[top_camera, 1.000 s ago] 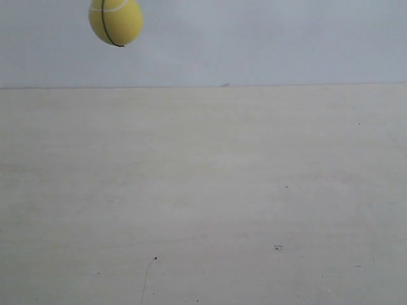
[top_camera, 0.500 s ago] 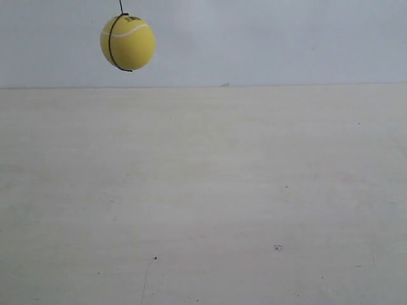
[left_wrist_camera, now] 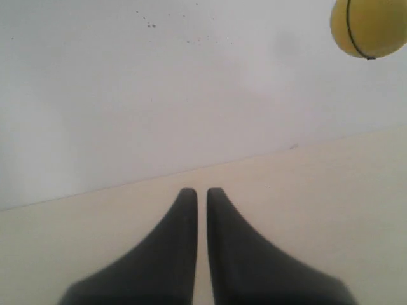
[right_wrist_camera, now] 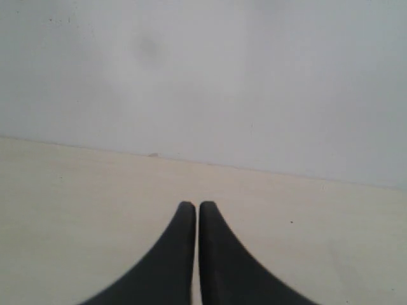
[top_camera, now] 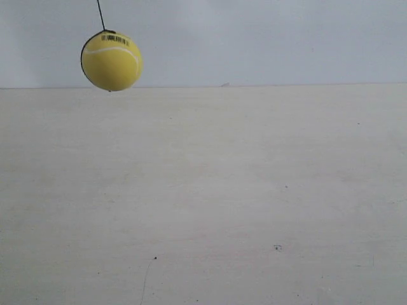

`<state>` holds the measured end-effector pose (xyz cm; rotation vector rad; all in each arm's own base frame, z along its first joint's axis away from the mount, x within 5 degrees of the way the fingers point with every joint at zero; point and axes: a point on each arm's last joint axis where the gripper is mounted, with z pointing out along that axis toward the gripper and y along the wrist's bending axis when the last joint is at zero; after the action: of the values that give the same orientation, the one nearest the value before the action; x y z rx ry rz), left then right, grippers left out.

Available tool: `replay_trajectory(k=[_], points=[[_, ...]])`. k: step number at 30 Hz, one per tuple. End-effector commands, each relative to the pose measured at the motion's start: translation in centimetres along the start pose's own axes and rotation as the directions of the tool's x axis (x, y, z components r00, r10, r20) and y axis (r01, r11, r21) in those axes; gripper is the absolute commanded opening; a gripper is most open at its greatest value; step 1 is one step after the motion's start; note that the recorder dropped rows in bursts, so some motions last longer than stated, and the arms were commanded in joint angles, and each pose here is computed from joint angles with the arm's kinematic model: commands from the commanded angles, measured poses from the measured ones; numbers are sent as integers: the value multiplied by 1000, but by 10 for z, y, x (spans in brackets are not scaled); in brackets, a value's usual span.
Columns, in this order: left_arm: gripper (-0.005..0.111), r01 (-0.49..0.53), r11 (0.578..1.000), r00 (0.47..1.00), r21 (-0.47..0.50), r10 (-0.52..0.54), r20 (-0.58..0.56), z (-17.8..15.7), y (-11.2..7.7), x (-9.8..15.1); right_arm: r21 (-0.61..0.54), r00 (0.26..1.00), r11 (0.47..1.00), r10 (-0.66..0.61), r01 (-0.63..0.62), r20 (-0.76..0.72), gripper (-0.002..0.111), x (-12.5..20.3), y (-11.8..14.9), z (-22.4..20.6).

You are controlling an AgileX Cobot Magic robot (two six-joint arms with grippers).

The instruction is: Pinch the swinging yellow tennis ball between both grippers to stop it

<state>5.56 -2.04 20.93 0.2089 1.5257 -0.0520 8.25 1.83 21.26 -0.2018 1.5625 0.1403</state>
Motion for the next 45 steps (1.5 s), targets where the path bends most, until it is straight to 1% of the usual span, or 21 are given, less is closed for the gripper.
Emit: replay_trajectory(k=[1,4,11,15,20,27,32,35,38,40,43,45], points=[[5,8,1000,1000,24,-8,-5,0,-2,2,2,1000,1000,20,-20,-18,0,3,0,-1],[5,8,998,1000,55,-7,-8,0,-5,2,2,999,1000,30,-29,-21,0,3,0,-1],[5,8,998,1000,57,-7,-8,0,-5,2,2,999,999,49,-49,-21,0,3,0,-1],[5,10,997,1000,78,-9,-10,0,-7,2,2,997,997,73,-73,-5,0,1,0,-1],[5,10,997,1000,72,-9,-10,0,-7,2,-3,995,997,79,-78,54,0,-4,0,-1],[5,-4,998,1000,69,4,-9,0,-6,2,-4,994,997,83,-83,64,0,-5,0,-1],[5,-5,998,999,66,2,46,0,-6,-3,-11,985,997,83,-82,152,0,-13,0,-2],[5,-1,998,998,67,-4,68,-1,-6,-5,-14,981,997,80,-79,177,0,-15,0,-2],[5,-17,997,993,70,9,116,-2,-6,-18,-17,980,996,86,-84,179,0,-16,0,-1],[5,-24,996,992,87,13,122,-1,-6,-27,-28,983,997,75,-71,167,0,-21,1,4],[5,-16,989,994,150,0,108,5,-8,-41,-41,989,998,59,-54,137,0,-31,2,16],[5,-7,977,996,213,-11,86,13,-11,-48,-55,992,998,39,-33,119,0,-35,3,26]])
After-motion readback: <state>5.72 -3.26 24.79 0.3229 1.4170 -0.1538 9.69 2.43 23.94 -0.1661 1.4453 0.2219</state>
